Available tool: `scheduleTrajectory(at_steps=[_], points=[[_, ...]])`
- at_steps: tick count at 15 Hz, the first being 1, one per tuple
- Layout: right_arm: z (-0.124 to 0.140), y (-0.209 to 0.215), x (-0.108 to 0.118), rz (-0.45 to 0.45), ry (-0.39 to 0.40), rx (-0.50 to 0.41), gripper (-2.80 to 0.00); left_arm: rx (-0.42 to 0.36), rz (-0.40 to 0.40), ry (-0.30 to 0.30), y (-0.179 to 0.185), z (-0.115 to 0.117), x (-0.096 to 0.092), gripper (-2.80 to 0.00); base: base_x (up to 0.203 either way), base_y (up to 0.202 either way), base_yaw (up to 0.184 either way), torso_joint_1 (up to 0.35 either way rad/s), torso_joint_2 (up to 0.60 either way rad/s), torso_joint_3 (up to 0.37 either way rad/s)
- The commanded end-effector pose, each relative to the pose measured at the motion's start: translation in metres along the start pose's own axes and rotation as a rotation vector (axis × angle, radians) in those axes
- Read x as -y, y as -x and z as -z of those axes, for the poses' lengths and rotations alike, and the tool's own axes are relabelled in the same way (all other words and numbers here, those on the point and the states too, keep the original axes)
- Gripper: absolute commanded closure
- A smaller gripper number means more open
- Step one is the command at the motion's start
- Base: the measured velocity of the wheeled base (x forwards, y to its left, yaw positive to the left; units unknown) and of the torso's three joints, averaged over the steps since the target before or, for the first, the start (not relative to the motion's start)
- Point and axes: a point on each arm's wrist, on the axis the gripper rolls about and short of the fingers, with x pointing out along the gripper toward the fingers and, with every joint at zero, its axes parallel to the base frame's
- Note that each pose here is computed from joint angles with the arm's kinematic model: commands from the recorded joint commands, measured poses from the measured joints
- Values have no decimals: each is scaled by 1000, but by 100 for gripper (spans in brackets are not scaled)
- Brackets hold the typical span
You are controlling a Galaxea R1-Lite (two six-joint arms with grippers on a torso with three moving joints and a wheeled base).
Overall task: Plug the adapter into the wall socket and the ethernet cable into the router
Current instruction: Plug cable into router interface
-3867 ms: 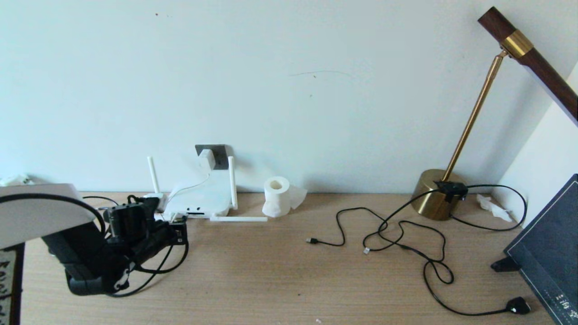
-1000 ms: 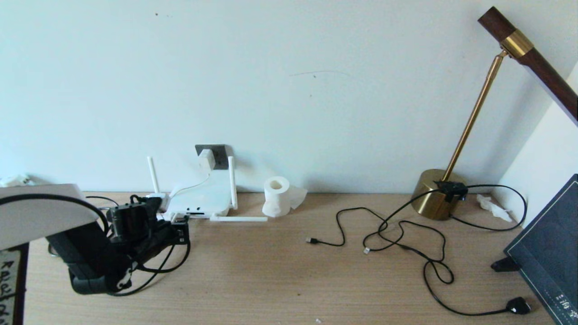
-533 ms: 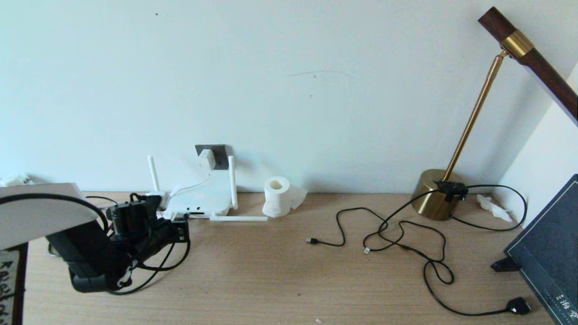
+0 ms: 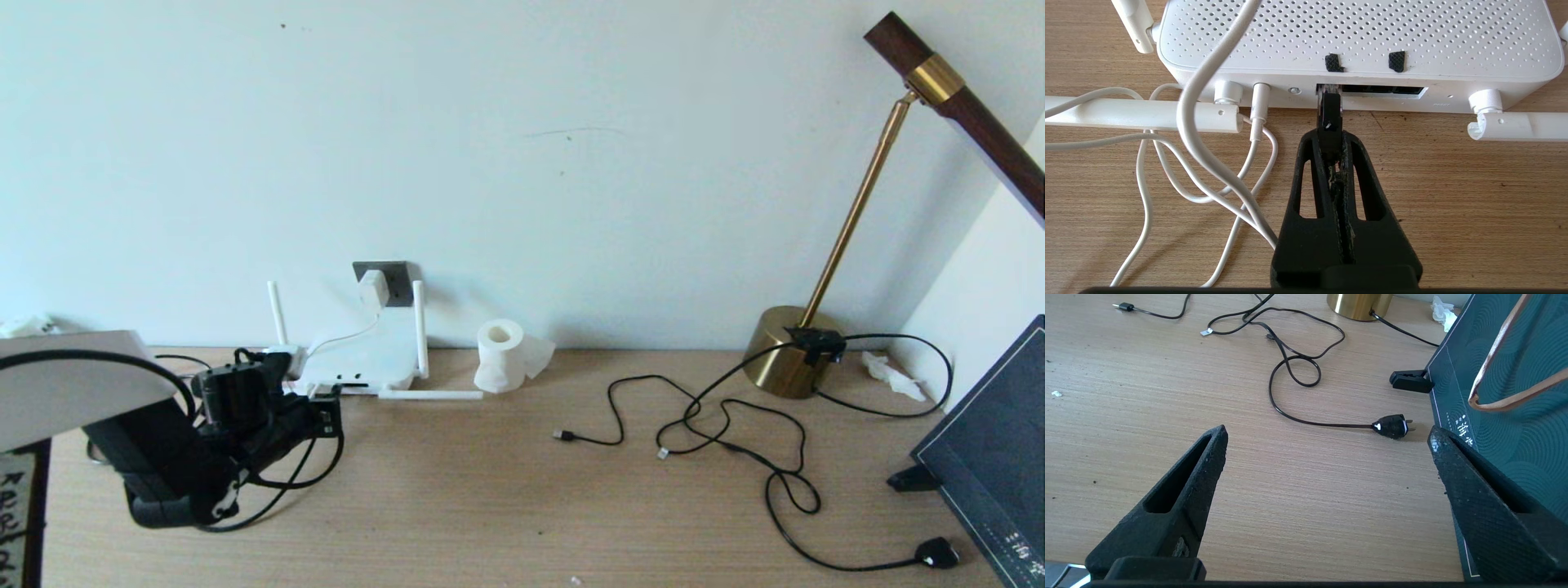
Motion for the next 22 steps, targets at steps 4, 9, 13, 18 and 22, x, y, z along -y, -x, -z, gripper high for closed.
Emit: scheduleTrajectory(at_steps=[4,9,13,18,22], points=[[0,0,0,-1,2,-3,-280,9,0,-2,-2,-1,0,0,0,0,0,0,0,0],[0,0,0,-1,2,-3,-280,25,-1,-3,-6,-5,0,0,0,0,0,0,0,0],[0,0,0,-1,1,-1,-280,21,2,-4,-9,-3,1,0,0,0,0,0,0,0],[0,0,0,-1,1,-3,-280,24,2,-4,-10,-4,1,0,0,0,0,0,0,0],[0,0,0,-1,0,-3,-280,30,1,-5,-13,-4,1,0,0,0,0,0,0,0]])
